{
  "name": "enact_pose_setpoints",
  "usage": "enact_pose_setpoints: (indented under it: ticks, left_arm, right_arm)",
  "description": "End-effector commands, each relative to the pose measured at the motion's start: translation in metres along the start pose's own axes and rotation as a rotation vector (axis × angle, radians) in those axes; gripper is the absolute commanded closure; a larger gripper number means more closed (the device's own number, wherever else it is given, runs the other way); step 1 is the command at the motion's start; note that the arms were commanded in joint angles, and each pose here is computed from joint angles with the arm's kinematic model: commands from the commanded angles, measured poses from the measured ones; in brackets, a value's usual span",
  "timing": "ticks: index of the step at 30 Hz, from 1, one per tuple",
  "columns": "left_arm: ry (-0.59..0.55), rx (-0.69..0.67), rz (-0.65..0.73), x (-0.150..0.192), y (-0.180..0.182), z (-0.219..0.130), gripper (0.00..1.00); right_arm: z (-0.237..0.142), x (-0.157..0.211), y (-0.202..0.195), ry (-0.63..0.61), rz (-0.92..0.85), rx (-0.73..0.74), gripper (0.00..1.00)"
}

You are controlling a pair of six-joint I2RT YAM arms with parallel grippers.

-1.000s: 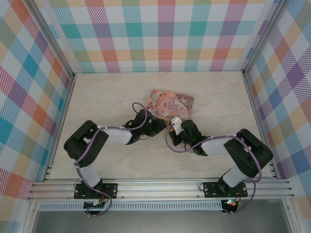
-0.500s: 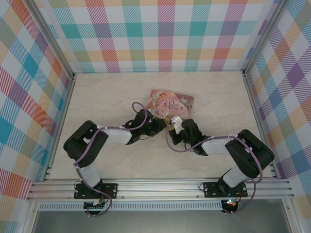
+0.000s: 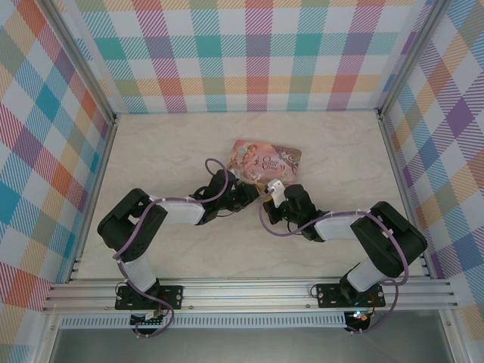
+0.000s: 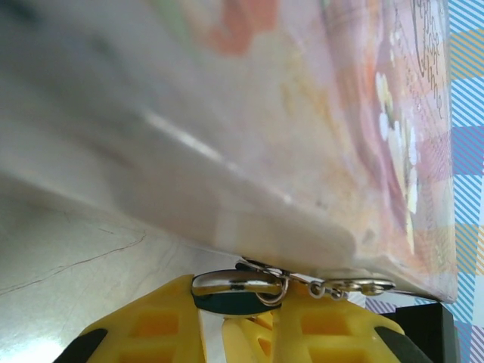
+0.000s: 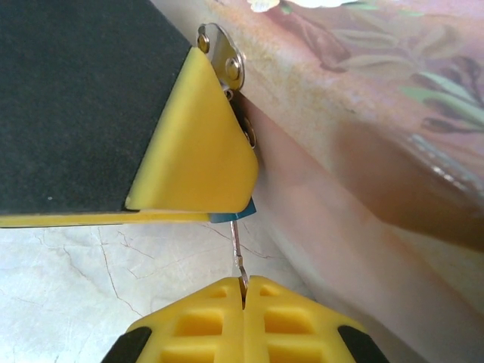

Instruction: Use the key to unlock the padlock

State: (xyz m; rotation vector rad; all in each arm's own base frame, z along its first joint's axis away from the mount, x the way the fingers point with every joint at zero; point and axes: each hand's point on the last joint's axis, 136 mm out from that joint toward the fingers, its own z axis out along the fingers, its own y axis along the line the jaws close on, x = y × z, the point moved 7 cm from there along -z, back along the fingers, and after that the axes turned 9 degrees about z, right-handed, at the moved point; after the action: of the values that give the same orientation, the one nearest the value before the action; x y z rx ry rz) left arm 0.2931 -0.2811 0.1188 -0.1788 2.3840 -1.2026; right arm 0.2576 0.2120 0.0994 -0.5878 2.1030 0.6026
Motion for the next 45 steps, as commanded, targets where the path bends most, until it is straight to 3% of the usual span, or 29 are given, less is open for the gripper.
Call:
enact_pose_setpoints:
  ticks: [1, 45]
  left_arm:
    - [0.020, 0.075, -0.002, 0.002, -0.020, -0.008, 0.85]
    - [0.092, 0.070, 0.010, 0.012, -0.019, -0.014, 0.85]
  right_arm:
    - [-0.005, -0.031, 0.003, -0.126, -0.022, -0.035, 0.97]
    - [-0.004, -0.074, 0.005, -0.256, -0.180, -0.135, 0.97]
